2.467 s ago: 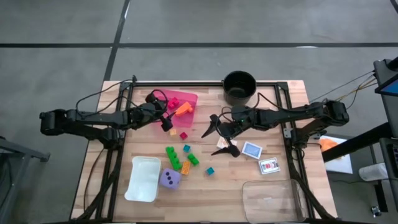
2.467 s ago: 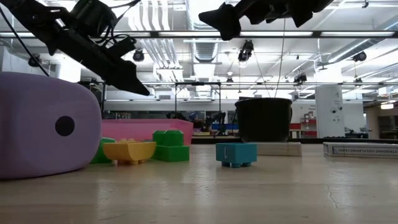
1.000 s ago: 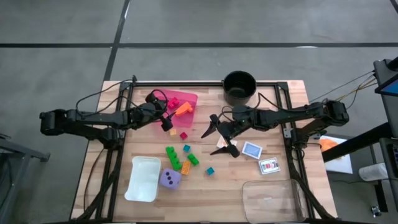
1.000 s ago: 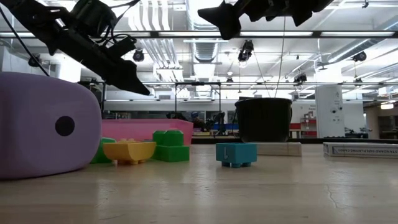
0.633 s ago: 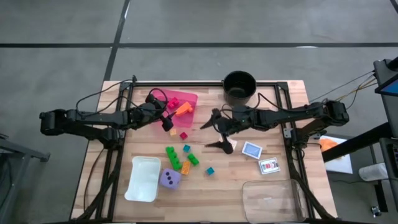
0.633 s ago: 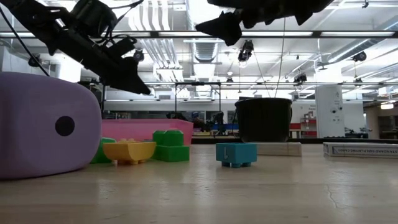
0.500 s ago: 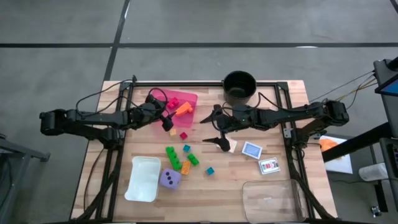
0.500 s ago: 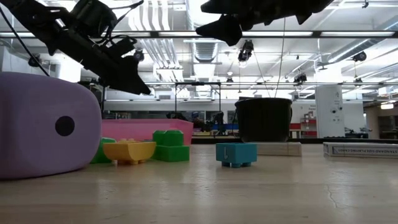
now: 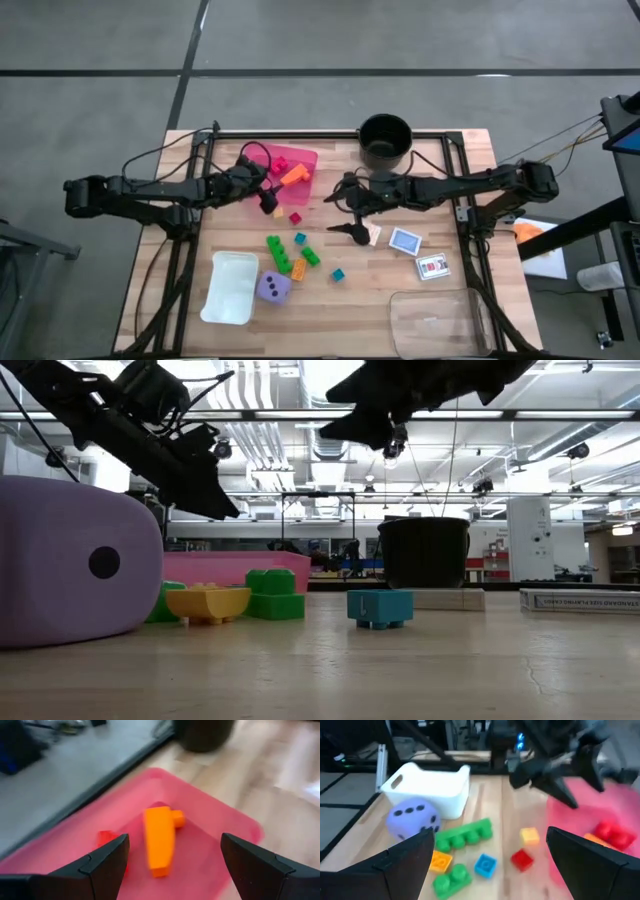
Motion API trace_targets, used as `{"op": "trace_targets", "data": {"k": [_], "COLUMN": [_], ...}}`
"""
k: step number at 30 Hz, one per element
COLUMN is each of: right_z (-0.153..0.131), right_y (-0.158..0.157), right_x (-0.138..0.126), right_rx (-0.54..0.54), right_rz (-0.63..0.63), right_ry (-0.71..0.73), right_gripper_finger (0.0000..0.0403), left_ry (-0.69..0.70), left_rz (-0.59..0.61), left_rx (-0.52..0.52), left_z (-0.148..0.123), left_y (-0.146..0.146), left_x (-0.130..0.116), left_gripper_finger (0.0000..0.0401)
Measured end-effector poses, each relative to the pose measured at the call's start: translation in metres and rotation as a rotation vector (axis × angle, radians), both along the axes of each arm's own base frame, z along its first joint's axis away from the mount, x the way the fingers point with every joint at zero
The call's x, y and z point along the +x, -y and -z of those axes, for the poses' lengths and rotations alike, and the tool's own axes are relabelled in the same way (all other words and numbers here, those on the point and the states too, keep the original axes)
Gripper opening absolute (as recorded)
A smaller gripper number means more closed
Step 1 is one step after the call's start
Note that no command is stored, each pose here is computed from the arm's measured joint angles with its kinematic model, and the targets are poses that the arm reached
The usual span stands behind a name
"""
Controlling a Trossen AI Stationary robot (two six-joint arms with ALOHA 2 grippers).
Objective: Pick & Place Toys
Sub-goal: Put the bottom blue game piece into the red bin
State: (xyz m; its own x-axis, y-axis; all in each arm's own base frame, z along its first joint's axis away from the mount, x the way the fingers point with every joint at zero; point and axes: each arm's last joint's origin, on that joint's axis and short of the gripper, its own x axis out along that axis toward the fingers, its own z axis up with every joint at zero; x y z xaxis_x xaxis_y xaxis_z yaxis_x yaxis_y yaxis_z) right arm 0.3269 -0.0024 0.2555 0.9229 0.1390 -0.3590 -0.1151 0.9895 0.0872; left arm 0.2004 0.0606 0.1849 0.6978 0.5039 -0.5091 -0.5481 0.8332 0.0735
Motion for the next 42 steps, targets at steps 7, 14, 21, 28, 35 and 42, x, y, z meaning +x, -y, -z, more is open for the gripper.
{"op": "trace_targets", "data": {"k": [7,14,21,28,35,42], "right_z": [0.036,0.072,0.088,0.094,0.086,0.081], "right_y": [-0.005,-0.012,-0.025,-0.046,-0.067,-0.084], "right_x": [0.016,0.029,0.027,0.020,0.021,0.027], "right_rx": [0.038,0.041,0.043,0.025,-0.012,-0.070], "right_rz": [-0.092,-0.117,-0.170,-0.237,-0.286,-0.304], "right_ry": [-0.097,-0.187,-0.285,-0.377,-0.430,-0.454], "right_gripper_finger": [0.0381,0.0381,0.0381,0.0381,0.0381,0.0353], "left_ry": [0.074,0.079,0.098,0.115,0.137,0.152], "left_rz": [0.231,0.302,0.311,0.304,0.293,0.281], "left_rx": [-0.115,-0.118,-0.099,-0.088,-0.082,-0.088], "left_z": [-0.003,-0.004,-0.006,-0.001,-0.001,-0.002], "left_y": [0.007,0.014,0.015,0.015,0.015,0.015], "left_x": [0.005,0.007,0.009,0.007,0.007,0.007], "left_gripper_finger": [0.0315,0.0315,0.0315,0.0315,0.0315,0.0315]}}
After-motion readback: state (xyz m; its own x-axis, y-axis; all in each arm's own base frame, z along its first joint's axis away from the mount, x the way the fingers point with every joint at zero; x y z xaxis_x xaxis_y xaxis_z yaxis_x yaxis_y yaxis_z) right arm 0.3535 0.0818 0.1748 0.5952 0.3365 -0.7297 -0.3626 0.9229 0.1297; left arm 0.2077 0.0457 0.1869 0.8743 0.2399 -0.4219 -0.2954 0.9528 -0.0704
